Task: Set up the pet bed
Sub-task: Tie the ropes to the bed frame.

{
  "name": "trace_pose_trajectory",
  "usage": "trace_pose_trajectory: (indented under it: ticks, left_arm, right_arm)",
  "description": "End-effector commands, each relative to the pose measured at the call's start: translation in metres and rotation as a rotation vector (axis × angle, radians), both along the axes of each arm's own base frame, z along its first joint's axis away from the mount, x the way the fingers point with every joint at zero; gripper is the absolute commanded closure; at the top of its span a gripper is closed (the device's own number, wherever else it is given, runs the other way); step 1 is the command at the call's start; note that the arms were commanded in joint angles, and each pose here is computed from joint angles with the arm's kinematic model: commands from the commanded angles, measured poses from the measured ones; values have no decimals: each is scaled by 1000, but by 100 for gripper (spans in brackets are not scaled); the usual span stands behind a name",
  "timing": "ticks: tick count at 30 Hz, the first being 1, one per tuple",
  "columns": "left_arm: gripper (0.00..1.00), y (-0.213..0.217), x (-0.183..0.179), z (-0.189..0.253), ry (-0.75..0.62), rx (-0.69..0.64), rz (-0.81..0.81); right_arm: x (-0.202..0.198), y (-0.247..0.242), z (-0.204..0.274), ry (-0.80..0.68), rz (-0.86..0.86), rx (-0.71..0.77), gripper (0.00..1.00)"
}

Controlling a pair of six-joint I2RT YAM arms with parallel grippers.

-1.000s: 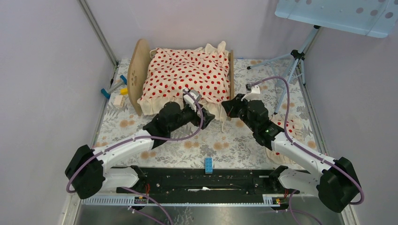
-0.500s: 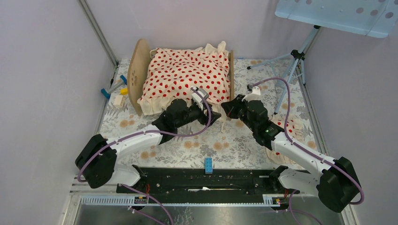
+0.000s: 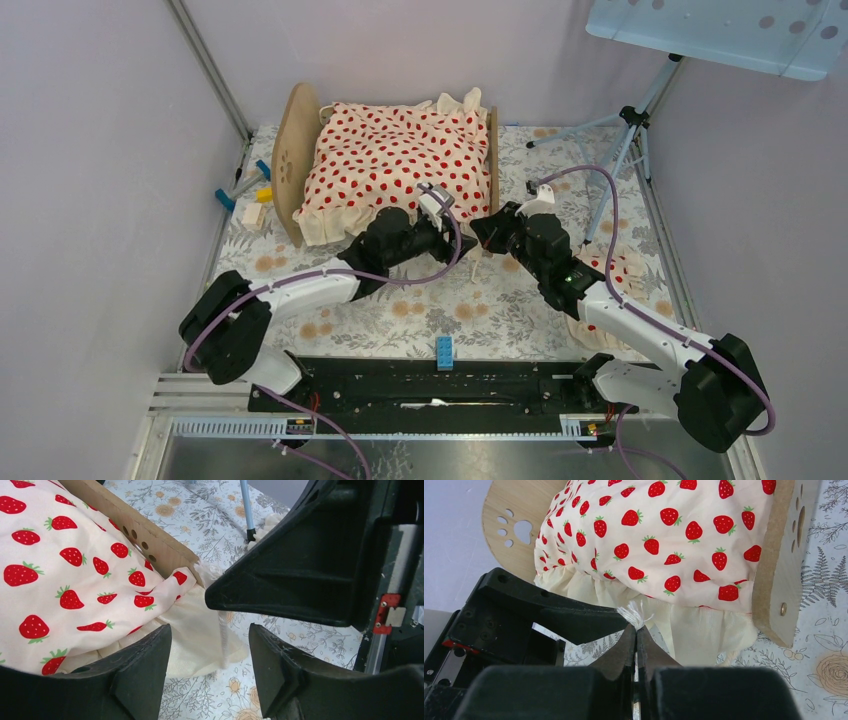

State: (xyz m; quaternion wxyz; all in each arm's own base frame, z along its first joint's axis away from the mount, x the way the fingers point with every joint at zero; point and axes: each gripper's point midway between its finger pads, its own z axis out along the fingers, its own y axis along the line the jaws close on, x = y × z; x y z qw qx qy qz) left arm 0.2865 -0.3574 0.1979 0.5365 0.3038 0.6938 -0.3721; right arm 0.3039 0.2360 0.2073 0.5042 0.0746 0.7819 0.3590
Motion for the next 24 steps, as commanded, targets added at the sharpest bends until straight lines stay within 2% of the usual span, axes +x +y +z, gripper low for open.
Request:
trace_pose_trajectory:
  ticks: [1,4,8,12,13,15,17,21,24]
  left_arm:
    - [39,-15,11,42,-80,-106,-9]
    - [44,-19,13,45,-78,-119,-13]
    - [58,-24,16,44,-68,-117,-20]
    - [80,-29,16,37,-43,-102,-39]
    - [89,-30,15,35,-36,-99,-46]
    - [100,-31,13,33,-25,-93,-58]
    - [100,-31,11,27,-7,-83,-64]
    - [100,-29,6,14,43,-68,-71]
    - [100,-27,3,1,89,-61,-64]
  right_arm:
    - [3,3,12,-12,5,26,100]
    - [2,2,13,-13,5,26,100]
    - [1,1,11,-8,6,21,100]
    - [0,0,9,-2,6,20,99]
    - [0,0,9,-2,6,19,97]
    - [0,-3,6,0,-3,11,91]
    - [-1,-8,4,-2,-20,-6,86]
    - [-5,-25,-4,-6,-76,-39,64]
    - [-11,-39,-12,-5,-114,-60,61]
